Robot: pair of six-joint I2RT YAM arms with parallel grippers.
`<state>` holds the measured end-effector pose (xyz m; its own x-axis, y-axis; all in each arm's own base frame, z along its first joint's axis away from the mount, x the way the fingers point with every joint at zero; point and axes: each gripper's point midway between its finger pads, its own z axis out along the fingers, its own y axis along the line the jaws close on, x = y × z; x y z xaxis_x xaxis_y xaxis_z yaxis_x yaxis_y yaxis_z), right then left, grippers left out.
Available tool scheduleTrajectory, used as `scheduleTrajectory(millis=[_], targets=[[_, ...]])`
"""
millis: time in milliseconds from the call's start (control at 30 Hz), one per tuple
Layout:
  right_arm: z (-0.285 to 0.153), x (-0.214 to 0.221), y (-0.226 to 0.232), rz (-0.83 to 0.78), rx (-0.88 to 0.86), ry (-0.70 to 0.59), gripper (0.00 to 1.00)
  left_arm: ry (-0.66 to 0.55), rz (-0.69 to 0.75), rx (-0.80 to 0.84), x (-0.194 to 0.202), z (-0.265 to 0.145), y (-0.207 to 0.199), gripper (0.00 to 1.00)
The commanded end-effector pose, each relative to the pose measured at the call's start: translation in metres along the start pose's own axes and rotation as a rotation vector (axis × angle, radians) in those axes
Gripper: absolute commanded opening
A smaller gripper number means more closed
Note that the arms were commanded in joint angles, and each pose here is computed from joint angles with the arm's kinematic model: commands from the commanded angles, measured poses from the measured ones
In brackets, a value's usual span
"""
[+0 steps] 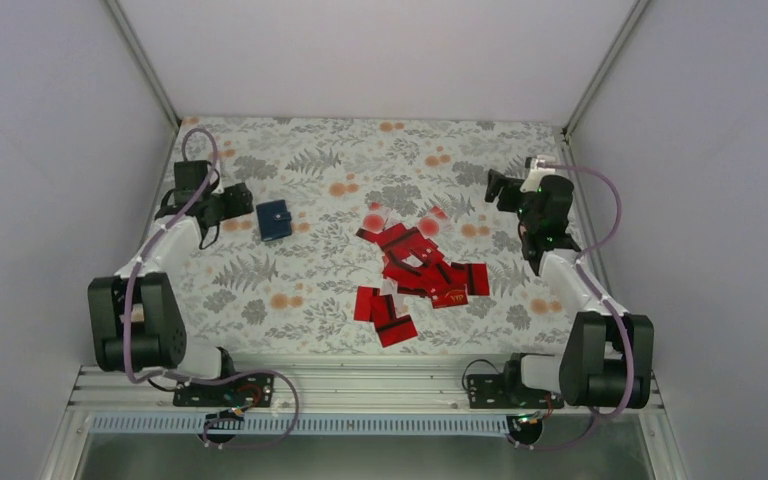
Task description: Put the credit cards into the card holder
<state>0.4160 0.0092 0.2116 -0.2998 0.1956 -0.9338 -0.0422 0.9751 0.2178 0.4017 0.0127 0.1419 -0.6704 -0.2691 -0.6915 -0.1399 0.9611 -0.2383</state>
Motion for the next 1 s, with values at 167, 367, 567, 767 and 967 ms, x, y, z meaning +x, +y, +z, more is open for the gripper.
scheduleTrajectory(millis=[167,367,567,767,967], targets=[[-0.006,0.034,0.03,0.108,-0.113,0.26,0.99,0.291,-0.108,0.224,0.044,0.045,-0.003,0.61],[-0.012,0.035,0.034,0.117,-0.119,0.287,0.98,0.338,-0.106,0.289,0.044,0.066,-0.009,0.52],[-0.013,0.038,0.033,0.12,-0.104,0.313,0.97,0.413,-0.122,0.272,0.064,0.073,-0.005,0.46],[-0.007,0.044,0.031,0.133,-0.096,0.339,0.95,0.475,-0.133,0.227,0.085,0.074,-0.002,0.41],[0.002,0.046,0.029,0.142,-0.084,0.362,0.88,0.524,-0.12,0.213,0.101,0.084,-0.015,0.37]])
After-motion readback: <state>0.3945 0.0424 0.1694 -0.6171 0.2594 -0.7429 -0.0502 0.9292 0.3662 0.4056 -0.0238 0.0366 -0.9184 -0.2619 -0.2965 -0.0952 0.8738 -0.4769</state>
